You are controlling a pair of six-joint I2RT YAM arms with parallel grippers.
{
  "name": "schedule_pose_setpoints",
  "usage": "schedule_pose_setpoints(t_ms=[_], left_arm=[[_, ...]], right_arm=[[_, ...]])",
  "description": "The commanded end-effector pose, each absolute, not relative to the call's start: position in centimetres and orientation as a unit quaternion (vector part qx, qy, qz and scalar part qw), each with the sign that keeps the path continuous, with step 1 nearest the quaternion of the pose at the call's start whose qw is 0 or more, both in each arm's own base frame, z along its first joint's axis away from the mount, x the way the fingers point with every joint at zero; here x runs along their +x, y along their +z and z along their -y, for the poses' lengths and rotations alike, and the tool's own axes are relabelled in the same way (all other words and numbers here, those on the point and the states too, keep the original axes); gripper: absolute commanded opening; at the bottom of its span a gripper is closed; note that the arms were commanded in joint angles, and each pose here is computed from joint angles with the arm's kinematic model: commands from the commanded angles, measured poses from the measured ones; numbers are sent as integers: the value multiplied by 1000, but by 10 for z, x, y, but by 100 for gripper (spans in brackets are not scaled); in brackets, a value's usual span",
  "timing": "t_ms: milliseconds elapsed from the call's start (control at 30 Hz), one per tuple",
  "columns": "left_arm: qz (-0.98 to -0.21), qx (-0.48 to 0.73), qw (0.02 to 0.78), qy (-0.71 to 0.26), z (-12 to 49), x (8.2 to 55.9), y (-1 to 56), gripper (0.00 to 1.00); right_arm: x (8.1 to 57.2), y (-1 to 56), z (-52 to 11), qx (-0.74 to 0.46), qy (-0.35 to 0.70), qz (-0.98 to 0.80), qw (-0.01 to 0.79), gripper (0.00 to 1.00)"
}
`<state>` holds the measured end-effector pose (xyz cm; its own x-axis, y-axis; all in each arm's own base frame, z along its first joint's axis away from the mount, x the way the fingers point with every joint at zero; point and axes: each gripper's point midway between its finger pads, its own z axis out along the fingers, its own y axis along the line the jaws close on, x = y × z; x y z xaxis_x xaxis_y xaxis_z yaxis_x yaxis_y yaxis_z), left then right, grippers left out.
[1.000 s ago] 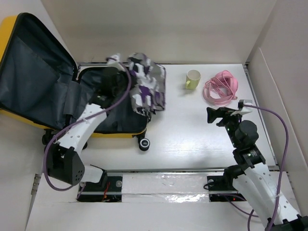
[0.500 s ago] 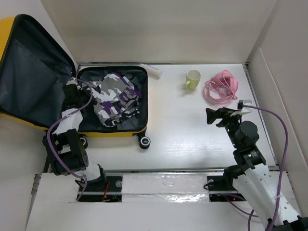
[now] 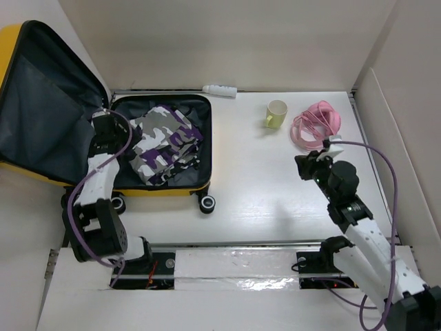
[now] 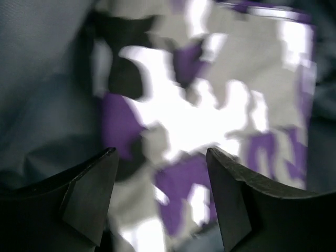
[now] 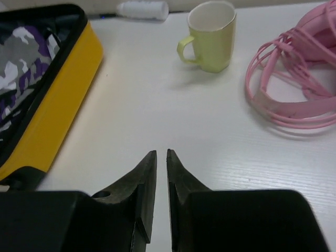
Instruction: Pack the luggage
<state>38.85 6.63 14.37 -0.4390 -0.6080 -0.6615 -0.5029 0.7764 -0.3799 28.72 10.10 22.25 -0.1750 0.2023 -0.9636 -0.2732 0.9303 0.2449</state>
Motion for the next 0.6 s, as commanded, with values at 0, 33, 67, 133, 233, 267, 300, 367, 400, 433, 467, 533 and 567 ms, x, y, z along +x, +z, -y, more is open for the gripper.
schedule_pose_setpoints(t_ms=[0, 33, 67, 133, 233, 267, 300, 367, 400, 433, 467, 533, 567], left_arm=[[-801, -276, 523, -93, -35, 391, 245, 66], [-786, -256, 554, -102, -23, 383, 271, 65], [-783, -235, 566, -111, -3, 379, 280, 65], [-772, -203, 587, -134, 18, 369, 298, 60], [-748, -148, 619, -187, 45, 339, 326, 31], [-751, -145, 615, -192, 47, 333, 318, 25], [-749, -142, 616, -198, 49, 328, 317, 9], [-745, -121, 617, -223, 59, 313, 314, 0], [-747, -107, 611, -238, 66, 307, 312, 0], [-743, -99, 614, -247, 69, 299, 314, 0], [-747, -91, 608, -254, 72, 294, 308, 0], [-741, -65, 613, -266, 79, 281, 311, 2], [-741, -61, 614, -267, 80, 277, 309, 3]], right_arm=[[298, 243, -130, -84, 215, -733, 639, 18], [303, 242, -133, -89, 214, -737, 635, 18], [310, 230, -141, -99, 213, -754, 613, 18], [321, 245, -157, -115, 216, -751, 614, 18], [353, 249, -183, -141, 218, -756, 601, 18], [363, 249, -189, -149, 217, -759, 596, 18], [380, 225, -199, -160, 213, -779, 567, 18], [409, 242, -211, -180, 205, -776, 569, 19], [422, 242, -217, -189, 200, -778, 565, 21], [444, 211, -224, -209, 181, -795, 540, 23], [466, 239, -233, -216, 177, -779, 561, 25], [501, 197, -246, -254, 155, -799, 522, 40], [525, 228, -251, -260, 151, -789, 536, 45]])
